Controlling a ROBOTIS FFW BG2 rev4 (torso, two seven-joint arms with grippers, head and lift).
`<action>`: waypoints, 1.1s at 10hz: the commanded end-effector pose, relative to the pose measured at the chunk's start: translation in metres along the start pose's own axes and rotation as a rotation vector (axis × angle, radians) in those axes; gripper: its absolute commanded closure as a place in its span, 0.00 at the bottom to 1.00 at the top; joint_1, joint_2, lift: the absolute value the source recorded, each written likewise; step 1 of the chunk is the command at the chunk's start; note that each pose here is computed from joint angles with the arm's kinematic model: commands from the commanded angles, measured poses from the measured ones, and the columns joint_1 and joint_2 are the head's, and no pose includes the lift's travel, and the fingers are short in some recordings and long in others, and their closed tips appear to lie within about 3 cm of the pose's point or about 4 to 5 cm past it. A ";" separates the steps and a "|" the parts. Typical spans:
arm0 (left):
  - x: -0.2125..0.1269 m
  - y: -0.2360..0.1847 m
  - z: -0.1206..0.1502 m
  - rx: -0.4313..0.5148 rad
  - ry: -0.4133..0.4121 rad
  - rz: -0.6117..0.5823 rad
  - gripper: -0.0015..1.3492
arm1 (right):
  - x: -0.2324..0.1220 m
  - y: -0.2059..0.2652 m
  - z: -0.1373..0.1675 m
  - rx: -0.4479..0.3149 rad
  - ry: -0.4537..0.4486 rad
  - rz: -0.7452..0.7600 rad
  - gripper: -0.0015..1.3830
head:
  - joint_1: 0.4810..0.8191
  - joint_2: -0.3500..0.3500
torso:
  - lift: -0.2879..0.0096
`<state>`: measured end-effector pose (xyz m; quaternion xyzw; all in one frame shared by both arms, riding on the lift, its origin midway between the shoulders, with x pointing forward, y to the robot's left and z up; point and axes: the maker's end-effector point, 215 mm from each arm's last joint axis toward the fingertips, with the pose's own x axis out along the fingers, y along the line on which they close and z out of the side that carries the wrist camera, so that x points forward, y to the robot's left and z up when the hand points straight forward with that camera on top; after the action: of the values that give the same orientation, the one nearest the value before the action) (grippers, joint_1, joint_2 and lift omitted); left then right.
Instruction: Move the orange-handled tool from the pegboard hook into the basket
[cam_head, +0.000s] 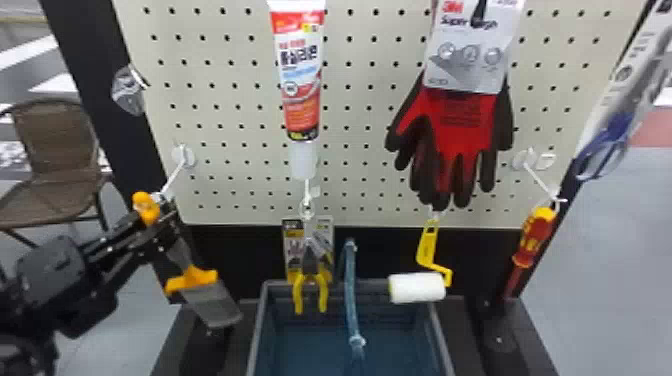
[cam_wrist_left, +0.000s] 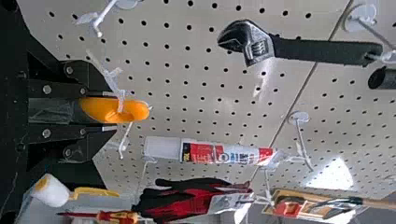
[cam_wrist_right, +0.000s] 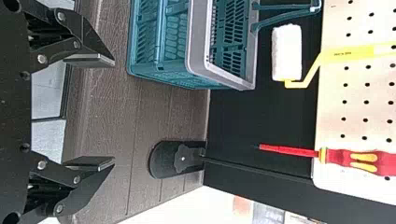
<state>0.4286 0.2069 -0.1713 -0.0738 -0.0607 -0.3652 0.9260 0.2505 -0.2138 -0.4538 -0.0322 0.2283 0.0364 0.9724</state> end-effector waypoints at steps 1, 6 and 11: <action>-0.003 -0.011 -0.009 -0.126 -0.080 -0.014 0.90 | 0.001 0.000 0.000 0.000 -0.001 -0.001 0.37 | 0.20 0.50 | 0.63; 0.004 -0.024 -0.037 -0.404 -0.302 -0.033 0.90 | 0.000 0.000 -0.001 0.003 0.003 0.001 0.37 | 0.20 0.50 | 0.63; 0.021 -0.038 -0.075 -0.552 -0.399 -0.019 0.90 | 0.000 0.000 -0.001 0.006 0.003 0.001 0.37 | 0.20 0.50 | 0.63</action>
<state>0.4214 0.1551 -0.2346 -0.3818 -0.1381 -0.3555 0.8419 0.2500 -0.2136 -0.4547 -0.0290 0.2297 0.0359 0.9722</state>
